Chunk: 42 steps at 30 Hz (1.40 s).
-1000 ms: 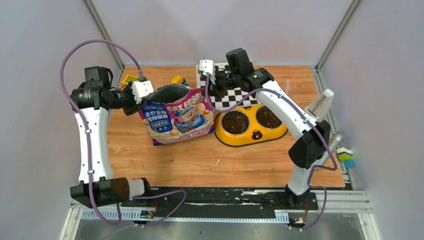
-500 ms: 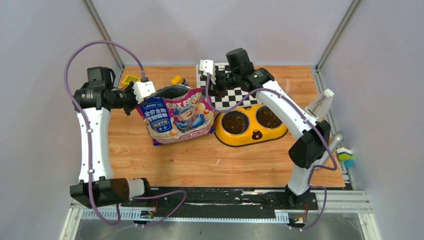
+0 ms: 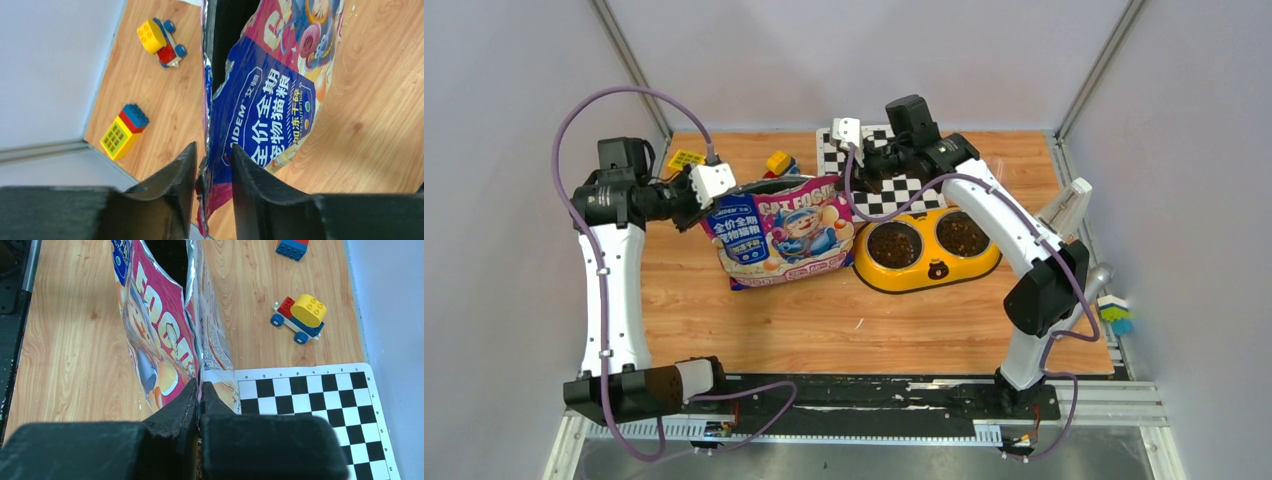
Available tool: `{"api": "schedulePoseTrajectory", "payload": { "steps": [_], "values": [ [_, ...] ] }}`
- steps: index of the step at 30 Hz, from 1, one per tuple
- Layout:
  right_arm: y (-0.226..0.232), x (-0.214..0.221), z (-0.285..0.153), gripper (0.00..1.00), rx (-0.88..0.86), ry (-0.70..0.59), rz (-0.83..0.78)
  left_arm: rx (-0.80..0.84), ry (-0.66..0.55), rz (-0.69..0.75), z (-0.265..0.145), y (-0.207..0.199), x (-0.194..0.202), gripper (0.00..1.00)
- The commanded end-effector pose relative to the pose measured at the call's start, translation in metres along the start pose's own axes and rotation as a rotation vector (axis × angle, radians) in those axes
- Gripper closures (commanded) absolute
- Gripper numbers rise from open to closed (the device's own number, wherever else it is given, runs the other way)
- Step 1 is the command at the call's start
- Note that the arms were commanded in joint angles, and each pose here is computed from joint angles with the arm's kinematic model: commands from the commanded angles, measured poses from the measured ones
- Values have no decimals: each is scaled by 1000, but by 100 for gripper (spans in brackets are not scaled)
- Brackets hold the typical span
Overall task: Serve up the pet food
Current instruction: Close the pet food bag at the center of the board.
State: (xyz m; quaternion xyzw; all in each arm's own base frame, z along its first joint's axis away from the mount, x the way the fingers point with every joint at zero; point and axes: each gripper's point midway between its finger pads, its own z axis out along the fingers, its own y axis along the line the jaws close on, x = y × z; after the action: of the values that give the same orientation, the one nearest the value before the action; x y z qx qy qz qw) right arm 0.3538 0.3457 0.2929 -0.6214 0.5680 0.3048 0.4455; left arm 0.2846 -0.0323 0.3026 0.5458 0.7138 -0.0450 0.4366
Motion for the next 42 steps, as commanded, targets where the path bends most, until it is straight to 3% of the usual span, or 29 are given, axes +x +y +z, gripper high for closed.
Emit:
{"api": "schedulePoseTrajectory", "payload": {
  "steps": [1,5,12,15,18,22,29,30,31,32,34,36,42],
  "values": [
    [-19,-69,-57,100,127,-138,-176,20,-65,-3,-5,0,-19,51],
    [-18,-67,-54,100,118,-138,-170,40,-98,0,0,1,-29,42],
    [-17,-67,-53,100,115,-138,-167,92,-89,4,18,0,-34,44],
    [-18,-69,-54,100,118,-139,-169,110,-83,8,22,-2,-34,55],
    [-18,-69,-53,100,118,-139,-169,105,-76,8,22,-2,-33,78],
    [-18,-66,-52,100,115,-134,-165,78,-70,5,20,3,-34,100],
    [-18,-67,-53,100,116,-135,-168,22,-92,12,15,11,-42,100],
    [-17,-68,-53,100,115,-136,-170,20,-96,14,14,13,-44,97],
    [-17,-68,-53,100,113,-136,-169,35,-98,4,15,11,-44,87],
    [-16,-68,-53,100,111,-137,-168,37,-103,5,15,12,-46,68],
    [-17,-67,-53,100,113,-135,-168,56,-121,-3,17,11,-50,52],
    [-17,-67,-52,100,113,-133,-165,72,-132,-4,21,9,-53,46],
    [-16,-68,-52,100,111,-134,-165,94,-129,-11,32,8,-55,47]
  ]
}}
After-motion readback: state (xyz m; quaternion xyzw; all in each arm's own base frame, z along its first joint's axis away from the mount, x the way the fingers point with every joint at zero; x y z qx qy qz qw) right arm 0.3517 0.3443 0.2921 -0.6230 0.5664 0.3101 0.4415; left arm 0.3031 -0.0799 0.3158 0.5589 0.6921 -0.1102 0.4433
